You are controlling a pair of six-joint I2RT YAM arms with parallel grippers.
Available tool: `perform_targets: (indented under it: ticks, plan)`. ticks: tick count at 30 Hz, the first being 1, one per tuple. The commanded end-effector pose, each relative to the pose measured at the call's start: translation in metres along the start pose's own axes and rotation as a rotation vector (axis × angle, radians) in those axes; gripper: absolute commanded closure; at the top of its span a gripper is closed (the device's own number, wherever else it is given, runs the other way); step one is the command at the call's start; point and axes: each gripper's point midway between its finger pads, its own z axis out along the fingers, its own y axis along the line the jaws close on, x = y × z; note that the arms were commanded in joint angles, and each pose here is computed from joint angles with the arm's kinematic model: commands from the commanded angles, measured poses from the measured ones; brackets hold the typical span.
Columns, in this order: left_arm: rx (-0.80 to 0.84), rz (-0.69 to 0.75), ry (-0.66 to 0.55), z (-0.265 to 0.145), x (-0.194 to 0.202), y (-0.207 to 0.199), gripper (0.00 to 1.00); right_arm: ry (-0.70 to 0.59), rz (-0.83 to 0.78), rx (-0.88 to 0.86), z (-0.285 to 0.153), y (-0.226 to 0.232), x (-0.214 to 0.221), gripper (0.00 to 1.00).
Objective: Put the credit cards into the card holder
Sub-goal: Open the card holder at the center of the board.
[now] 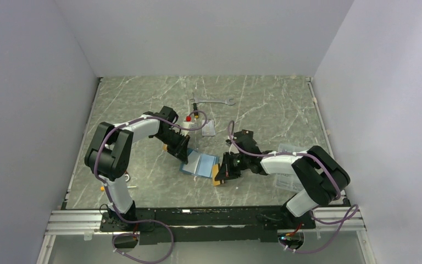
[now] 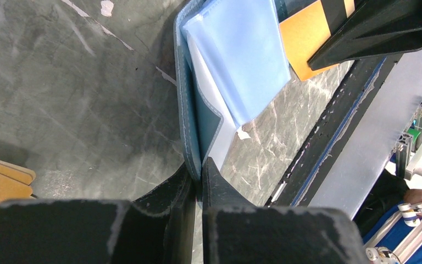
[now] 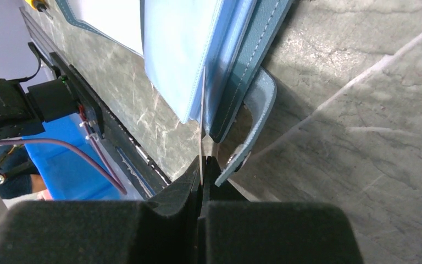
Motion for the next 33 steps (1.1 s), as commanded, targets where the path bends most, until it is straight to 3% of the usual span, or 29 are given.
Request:
perform_targets:
  ticks: [1,17,33]
  plan:
    - [-0.003,0.072,-0.044,-0.012,-0.016,-0.010,0.89,-0.024,-0.057,0.001,-0.001,0.013,-0.012,1.00]
    - [0.017,0.085,-0.060,-0.016,-0.021,-0.016,0.89,-0.038,-0.163,-0.043,-0.006,0.060,-0.024,1.00]
    - [0.062,0.092,-0.071,-0.023,-0.018,-0.024,0.87,0.008,-0.165,-0.065,0.025,0.068,-0.043,1.00]
